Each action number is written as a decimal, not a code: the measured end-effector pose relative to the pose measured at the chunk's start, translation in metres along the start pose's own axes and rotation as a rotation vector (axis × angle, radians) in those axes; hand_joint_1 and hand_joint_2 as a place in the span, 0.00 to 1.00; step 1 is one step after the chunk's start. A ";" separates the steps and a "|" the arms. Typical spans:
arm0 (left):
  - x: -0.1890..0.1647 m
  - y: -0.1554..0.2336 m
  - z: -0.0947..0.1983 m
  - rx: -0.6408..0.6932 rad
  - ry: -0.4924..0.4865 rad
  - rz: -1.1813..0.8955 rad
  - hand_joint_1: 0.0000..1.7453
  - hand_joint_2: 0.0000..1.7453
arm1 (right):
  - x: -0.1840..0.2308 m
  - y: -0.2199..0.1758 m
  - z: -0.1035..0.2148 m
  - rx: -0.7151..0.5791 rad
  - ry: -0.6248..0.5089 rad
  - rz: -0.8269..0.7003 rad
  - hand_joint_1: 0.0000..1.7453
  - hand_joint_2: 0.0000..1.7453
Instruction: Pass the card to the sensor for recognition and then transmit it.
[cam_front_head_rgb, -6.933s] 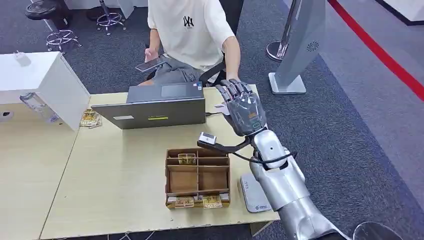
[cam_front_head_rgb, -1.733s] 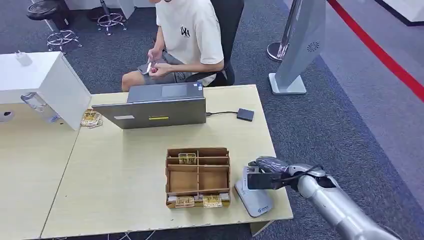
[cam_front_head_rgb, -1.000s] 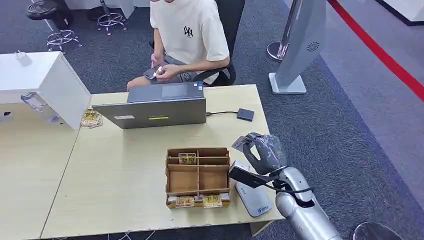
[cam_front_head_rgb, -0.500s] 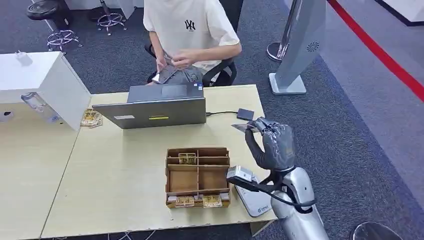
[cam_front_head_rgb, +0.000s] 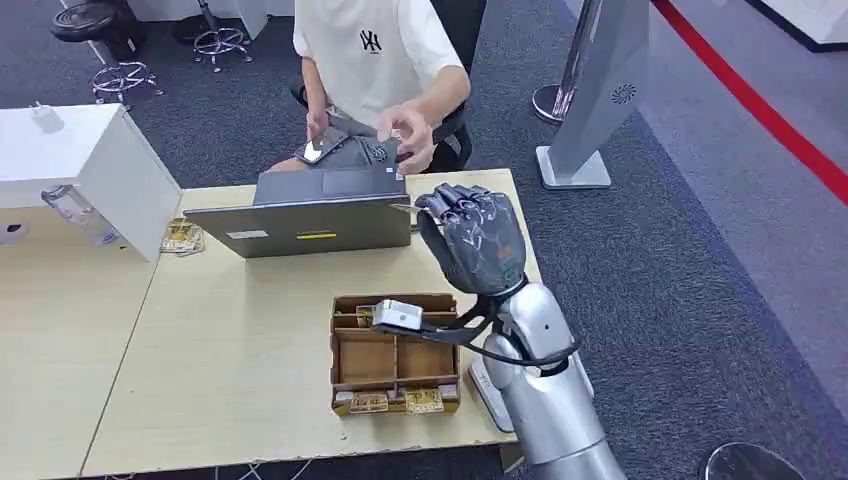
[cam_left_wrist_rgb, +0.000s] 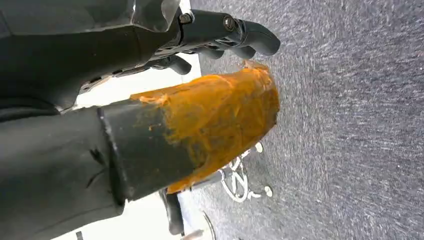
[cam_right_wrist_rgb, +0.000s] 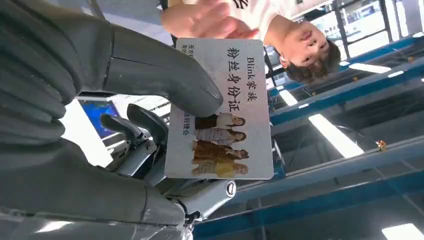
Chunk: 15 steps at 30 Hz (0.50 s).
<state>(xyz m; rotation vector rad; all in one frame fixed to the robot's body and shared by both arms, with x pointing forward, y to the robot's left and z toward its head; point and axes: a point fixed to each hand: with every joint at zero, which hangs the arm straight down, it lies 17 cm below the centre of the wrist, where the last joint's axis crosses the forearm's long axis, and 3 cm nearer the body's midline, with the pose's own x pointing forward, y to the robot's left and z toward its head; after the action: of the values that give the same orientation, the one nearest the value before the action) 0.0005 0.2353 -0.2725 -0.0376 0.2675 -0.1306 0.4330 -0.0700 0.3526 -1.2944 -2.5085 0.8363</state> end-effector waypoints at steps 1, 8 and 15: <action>0.000 0.002 0.000 0.003 -0.001 -0.011 0.00 0.00 | 0.002 0.006 -0.007 0.012 -0.008 0.016 1.00 1.00; 0.000 0.009 0.000 0.019 -0.006 -0.064 0.00 0.00 | 0.006 0.036 -0.036 0.077 -0.011 0.074 1.00 1.00; 0.000 0.013 0.000 0.028 -0.006 -0.081 0.00 0.00 | 0.011 0.053 -0.045 0.117 -0.026 0.106 0.51 1.00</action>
<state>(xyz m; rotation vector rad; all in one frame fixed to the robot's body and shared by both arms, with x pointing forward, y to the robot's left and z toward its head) 0.0021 0.2484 -0.2732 -0.0210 0.2579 -0.2143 0.4807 -0.0193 0.3585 -1.3957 -2.3879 1.0130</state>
